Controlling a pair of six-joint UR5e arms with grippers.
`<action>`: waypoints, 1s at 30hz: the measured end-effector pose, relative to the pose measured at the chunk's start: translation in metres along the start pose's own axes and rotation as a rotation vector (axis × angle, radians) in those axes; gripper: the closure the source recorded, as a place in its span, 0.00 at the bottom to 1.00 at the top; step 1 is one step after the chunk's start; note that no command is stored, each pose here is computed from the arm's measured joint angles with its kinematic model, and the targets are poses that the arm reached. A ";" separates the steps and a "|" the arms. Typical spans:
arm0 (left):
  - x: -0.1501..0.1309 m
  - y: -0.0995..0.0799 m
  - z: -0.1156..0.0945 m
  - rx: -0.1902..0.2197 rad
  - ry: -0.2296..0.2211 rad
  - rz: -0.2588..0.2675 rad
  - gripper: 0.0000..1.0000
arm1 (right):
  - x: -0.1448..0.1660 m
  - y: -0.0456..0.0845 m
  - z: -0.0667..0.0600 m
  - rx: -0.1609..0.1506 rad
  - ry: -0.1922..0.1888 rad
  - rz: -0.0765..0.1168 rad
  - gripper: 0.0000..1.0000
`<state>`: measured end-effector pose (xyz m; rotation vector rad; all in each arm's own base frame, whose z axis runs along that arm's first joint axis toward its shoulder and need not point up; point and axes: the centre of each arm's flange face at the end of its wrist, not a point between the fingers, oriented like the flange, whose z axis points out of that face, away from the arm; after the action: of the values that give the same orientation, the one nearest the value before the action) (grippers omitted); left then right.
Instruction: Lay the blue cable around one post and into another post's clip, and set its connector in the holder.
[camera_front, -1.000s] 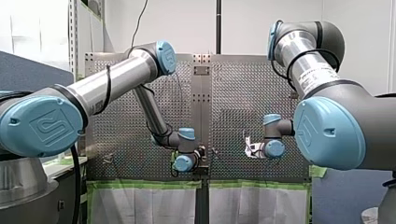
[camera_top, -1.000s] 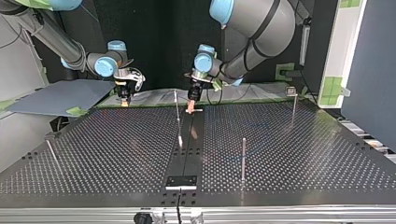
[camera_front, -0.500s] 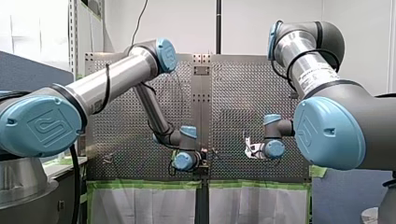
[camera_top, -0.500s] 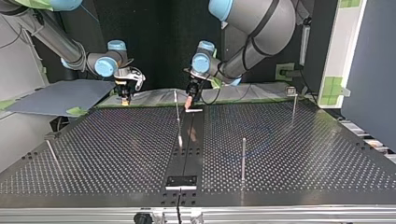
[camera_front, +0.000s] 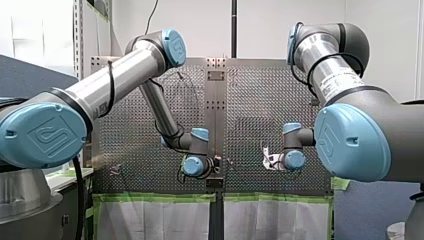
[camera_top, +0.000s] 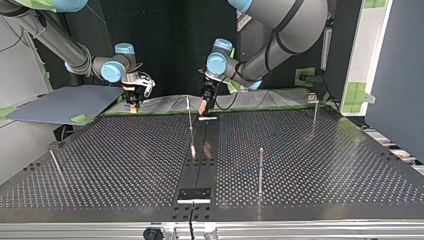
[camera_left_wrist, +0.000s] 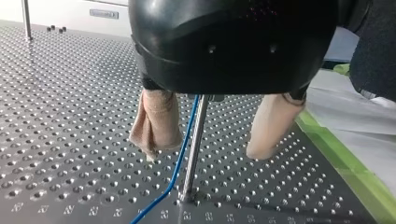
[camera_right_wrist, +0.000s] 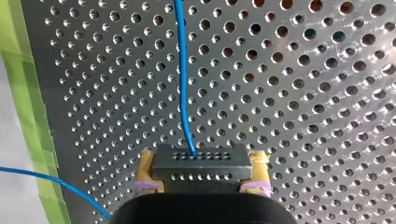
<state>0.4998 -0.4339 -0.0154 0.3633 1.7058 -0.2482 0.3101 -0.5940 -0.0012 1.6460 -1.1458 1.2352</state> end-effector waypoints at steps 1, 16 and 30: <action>0.000 -0.001 -0.001 0.003 0.001 0.003 0.01 | 0.000 0.000 0.000 0.000 0.000 0.000 1.00; -0.013 -0.010 -0.010 0.046 -0.011 0.030 0.01 | -0.002 0.003 0.001 -0.003 -0.003 0.000 1.00; -0.017 -0.010 -0.023 0.152 0.063 0.074 0.01 | -0.003 0.006 0.001 -0.009 -0.003 0.005 1.00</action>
<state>0.4776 -0.4368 0.0051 0.5508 1.7363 -0.3154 0.3041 -0.5967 -0.0040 1.6401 -1.1568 1.2298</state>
